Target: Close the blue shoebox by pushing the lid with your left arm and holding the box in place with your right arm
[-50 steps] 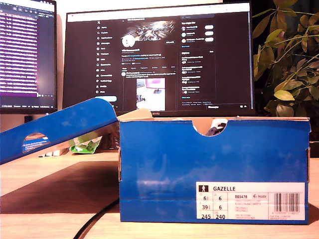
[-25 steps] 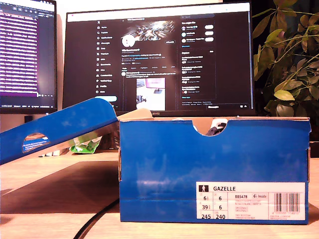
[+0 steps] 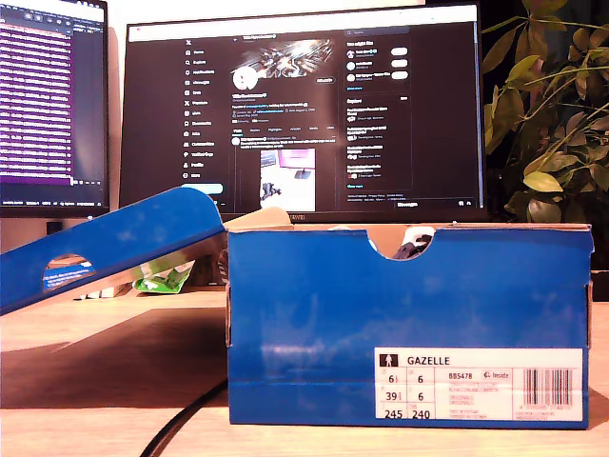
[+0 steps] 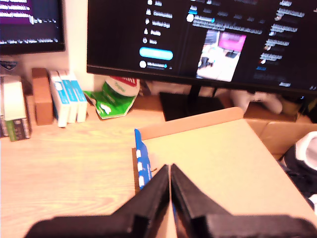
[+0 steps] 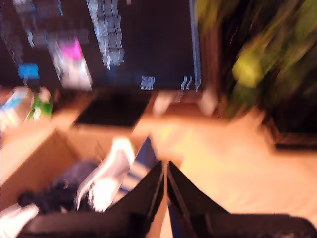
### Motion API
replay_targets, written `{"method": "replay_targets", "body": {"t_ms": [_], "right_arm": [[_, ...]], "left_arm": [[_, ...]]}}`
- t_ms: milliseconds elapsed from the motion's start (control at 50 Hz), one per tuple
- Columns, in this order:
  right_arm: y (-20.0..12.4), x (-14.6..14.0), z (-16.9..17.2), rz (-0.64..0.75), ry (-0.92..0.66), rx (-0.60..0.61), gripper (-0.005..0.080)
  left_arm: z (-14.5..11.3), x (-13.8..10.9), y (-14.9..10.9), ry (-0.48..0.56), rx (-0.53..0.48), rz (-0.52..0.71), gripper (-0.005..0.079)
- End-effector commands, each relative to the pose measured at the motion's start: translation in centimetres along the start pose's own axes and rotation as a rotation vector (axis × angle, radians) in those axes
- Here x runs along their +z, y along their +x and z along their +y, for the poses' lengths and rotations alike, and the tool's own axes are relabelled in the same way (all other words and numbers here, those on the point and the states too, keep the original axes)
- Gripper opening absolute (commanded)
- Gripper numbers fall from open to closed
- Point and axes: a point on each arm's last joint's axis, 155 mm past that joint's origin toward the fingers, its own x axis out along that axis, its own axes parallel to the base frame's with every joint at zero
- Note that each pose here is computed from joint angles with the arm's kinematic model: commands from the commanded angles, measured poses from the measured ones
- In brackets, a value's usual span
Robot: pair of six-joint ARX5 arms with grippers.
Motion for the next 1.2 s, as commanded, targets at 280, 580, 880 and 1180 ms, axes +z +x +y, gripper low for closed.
{"method": "replay_targets", "body": {"t_ms": [280, 580, 880, 1180], "right_arm": [[3.8, -2.6, 0.0, 0.104, 0.035, 0.078, -0.0010], [5.7, -5.4, -0.2, 0.203, 0.079, 0.107, -0.0010], [7.1, -7.4, 2.5, 0.269, 0.072, 0.196, -0.0011], [9.0, -9.9, 6.1, 0.333, 0.029, 0.295, -0.0011]], "left_arm": [[2.3, -1.8, 2.8, -0.154, -0.128, 0.152, -0.0019], [3.6, -6.0, 6.1, -0.282, -0.167, 0.366, -0.0019], [3.9, -10.2, 7.7, -0.352, -0.186, 0.523, -0.0019], [1.7, -12.8, 7.7, -0.405, -0.265, 0.623, -0.0019]]}}
